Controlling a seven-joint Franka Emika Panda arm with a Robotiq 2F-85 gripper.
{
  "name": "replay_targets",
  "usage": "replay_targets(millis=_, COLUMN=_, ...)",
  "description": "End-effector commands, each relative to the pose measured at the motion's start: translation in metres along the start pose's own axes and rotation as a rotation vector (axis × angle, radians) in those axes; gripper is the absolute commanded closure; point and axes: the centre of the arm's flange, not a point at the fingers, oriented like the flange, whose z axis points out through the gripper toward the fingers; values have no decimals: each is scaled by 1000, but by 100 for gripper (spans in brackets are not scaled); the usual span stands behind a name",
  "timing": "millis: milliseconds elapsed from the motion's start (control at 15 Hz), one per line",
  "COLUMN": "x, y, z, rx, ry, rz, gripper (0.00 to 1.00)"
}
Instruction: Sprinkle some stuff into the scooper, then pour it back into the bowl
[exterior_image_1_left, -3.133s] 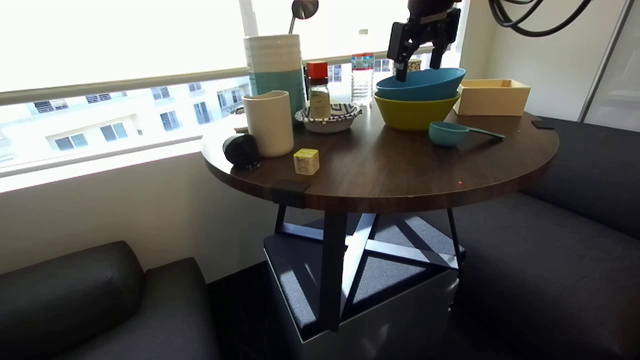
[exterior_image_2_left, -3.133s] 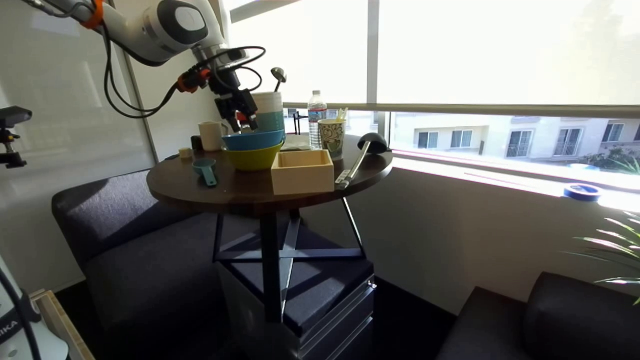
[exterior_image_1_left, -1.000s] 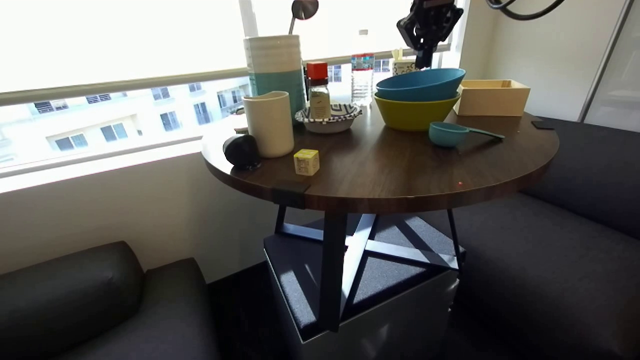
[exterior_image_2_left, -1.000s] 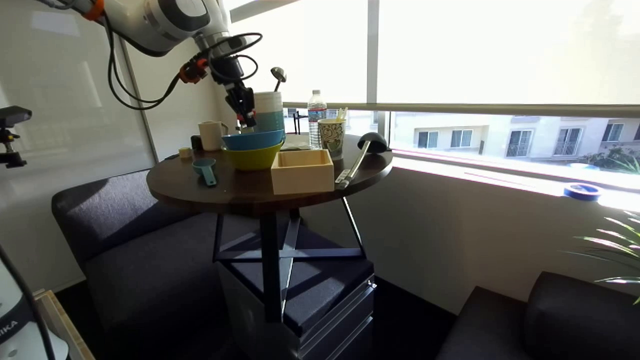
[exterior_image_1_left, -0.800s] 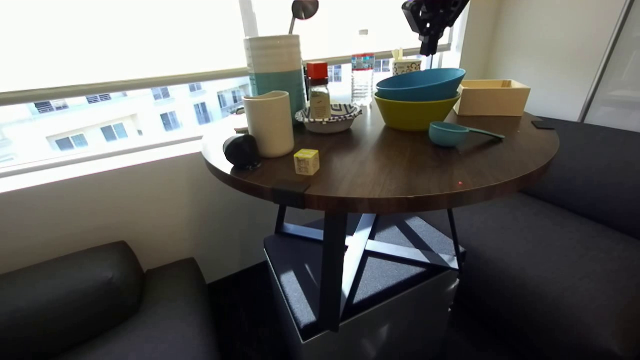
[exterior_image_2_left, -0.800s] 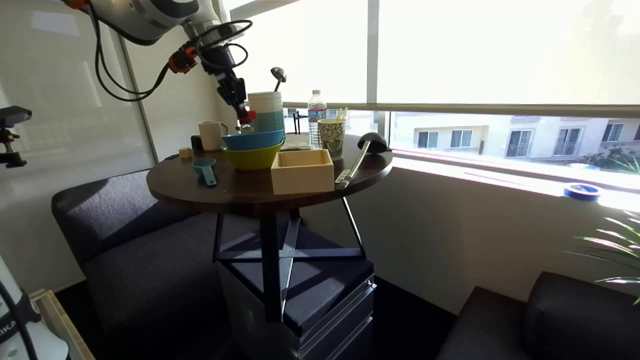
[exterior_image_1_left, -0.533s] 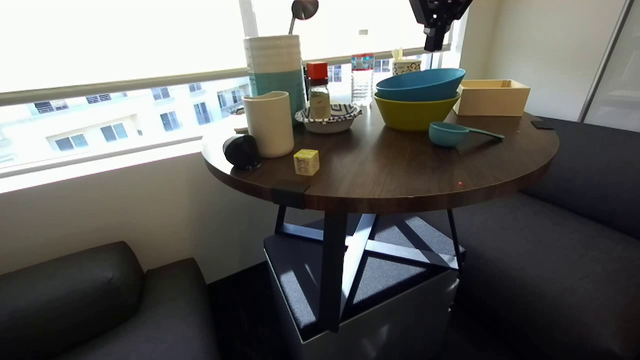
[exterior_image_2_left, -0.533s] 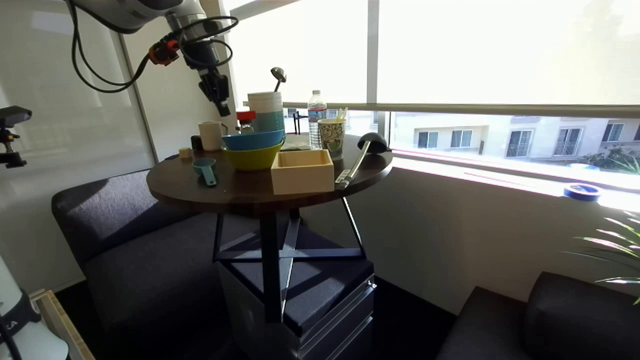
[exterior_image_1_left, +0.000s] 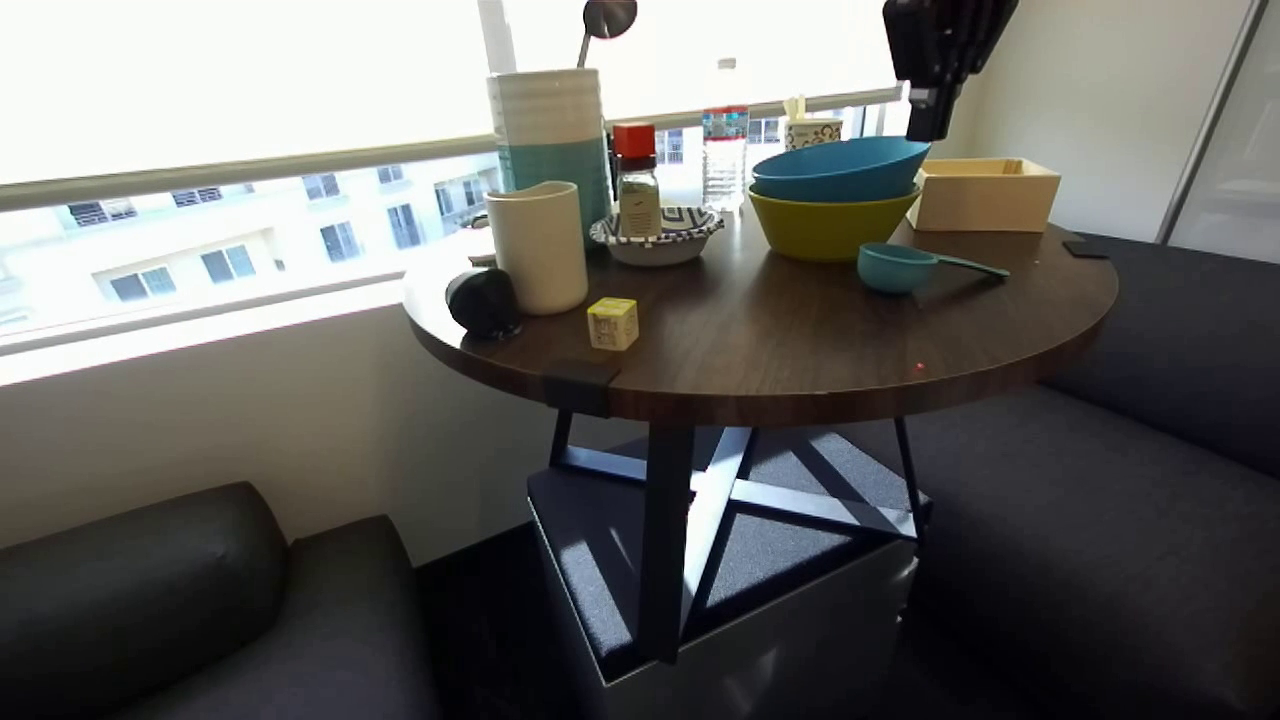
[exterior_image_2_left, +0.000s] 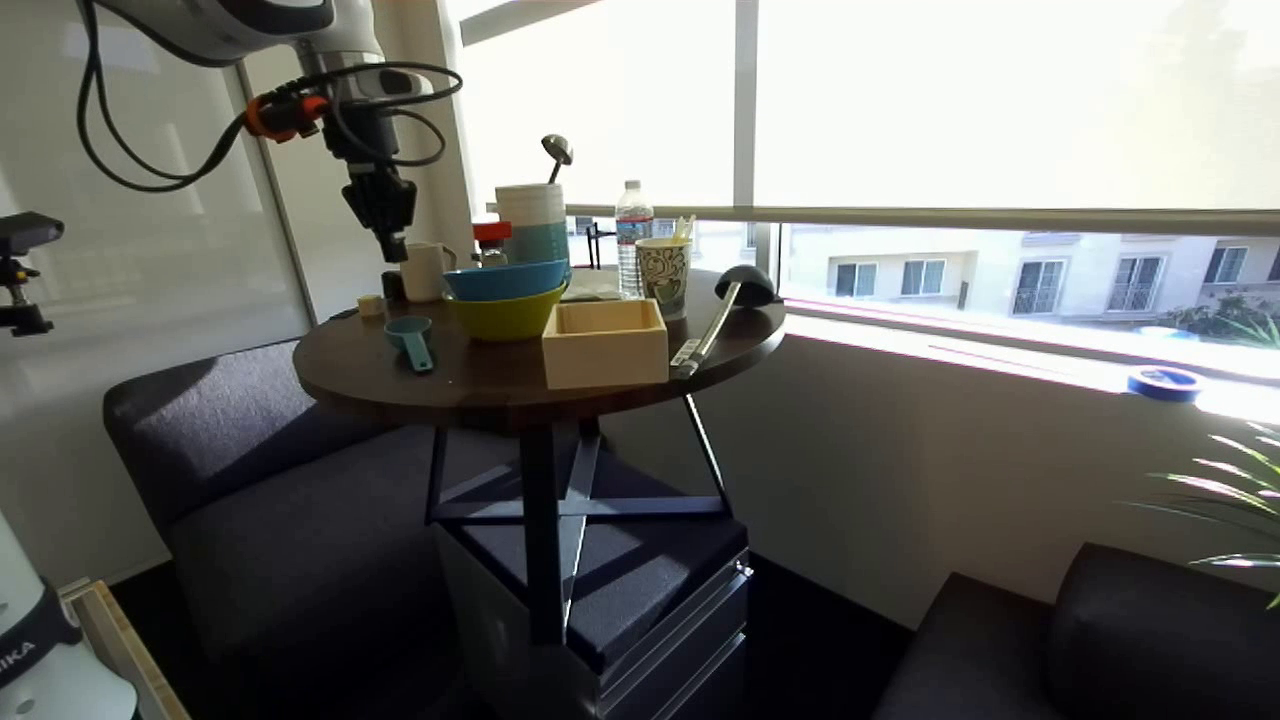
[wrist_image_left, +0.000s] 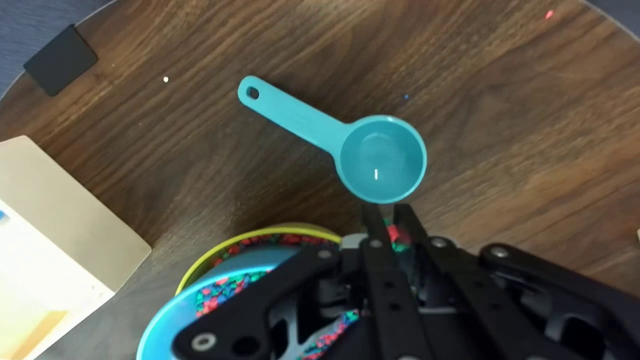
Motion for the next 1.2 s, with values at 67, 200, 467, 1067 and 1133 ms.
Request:
replay_targets(millis=67, x=-22, y=1, z=33, rx=61, ry=-25, rz=-87, gripper=97)
replay_targets(millis=200, x=-22, y=-1, z=44, rx=76, ry=-23, rz=-107, gripper=97)
replay_targets(millis=467, x=-18, y=-2, z=58, rx=114, ry=23, rz=-118, gripper=97)
replay_targets(millis=1067, x=-13, y=6, z=78, rx=139, ry=68, rz=-121, gripper=97)
replay_targets(millis=1133, x=-12, y=7, z=82, rx=144, ry=63, rz=-123, gripper=97)
